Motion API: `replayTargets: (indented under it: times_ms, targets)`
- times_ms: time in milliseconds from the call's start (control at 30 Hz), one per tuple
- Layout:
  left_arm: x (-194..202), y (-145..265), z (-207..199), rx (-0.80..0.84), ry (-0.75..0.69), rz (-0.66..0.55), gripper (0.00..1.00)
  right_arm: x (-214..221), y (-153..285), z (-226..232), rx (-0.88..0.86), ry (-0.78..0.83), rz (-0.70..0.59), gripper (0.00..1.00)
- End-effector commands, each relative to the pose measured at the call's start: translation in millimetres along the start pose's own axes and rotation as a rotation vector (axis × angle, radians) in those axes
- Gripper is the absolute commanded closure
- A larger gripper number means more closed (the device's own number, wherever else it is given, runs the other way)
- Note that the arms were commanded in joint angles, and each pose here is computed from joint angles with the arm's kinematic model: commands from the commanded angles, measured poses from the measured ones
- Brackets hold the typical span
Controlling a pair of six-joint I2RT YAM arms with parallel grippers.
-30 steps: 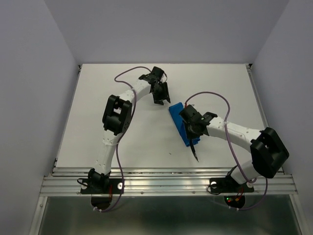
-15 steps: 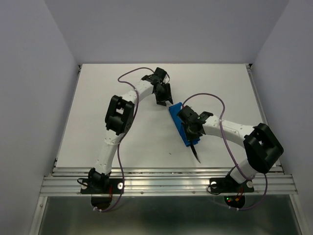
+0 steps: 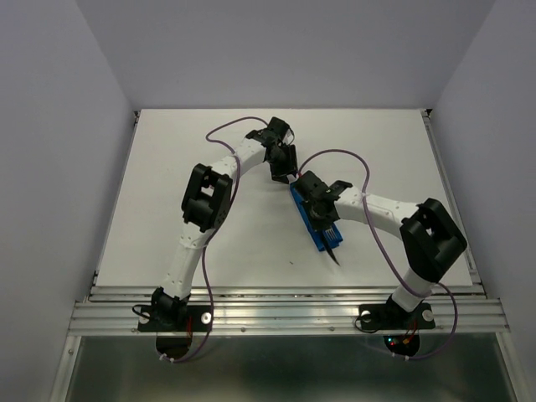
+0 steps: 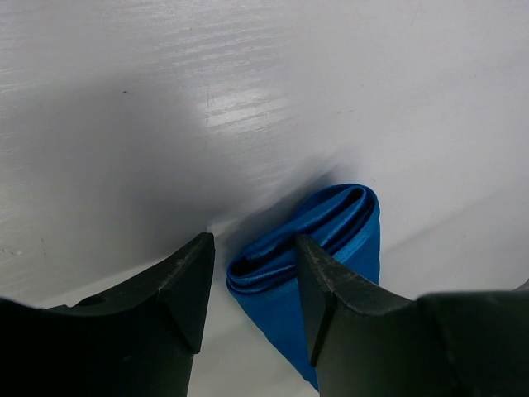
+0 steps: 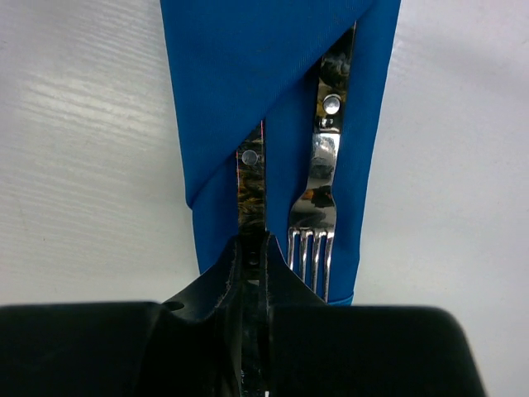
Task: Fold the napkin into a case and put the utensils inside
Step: Stuff the knife into the folded napkin.
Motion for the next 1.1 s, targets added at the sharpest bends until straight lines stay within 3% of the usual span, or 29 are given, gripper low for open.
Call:
replayTargets:
  times_ms: [0, 733, 967, 1067]
  targets:
    - [-4.7, 8.5, -8.6, 0.030, -0.045, -0.015, 0.46, -18.4, 0.9, 5.7, 0.009, 0.028, -0.075, 0.99]
    - [5.0, 8.0, -5.6, 0.022, -0.054, 0.006, 0.46, -46.4, -14.1, 13.1, 0.022, 0.020, -0.227, 0.99]
    - [6.1, 10.6, -6.3, 0.018, -0.057, 0.002, 0.46, -41.1, -12.5, 11.7, 0.004, 0.008, -0.224, 0.77]
    - [7.9, 8.8, -6.4, 0.017, -0.058, 0.007, 0.46, -37.2, -8.2, 9.5, -0.009, -0.006, -0.232, 0.73]
Point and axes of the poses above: each gripper's point midway between its finger pads, its own y axis back along the fingers, its own z axis along the line the jaws close on, x = y × z, the point moved 10 cm from there along y, back along the fingers, and after that the axes turned 9 degrees about -y, right-handed, at the moved point
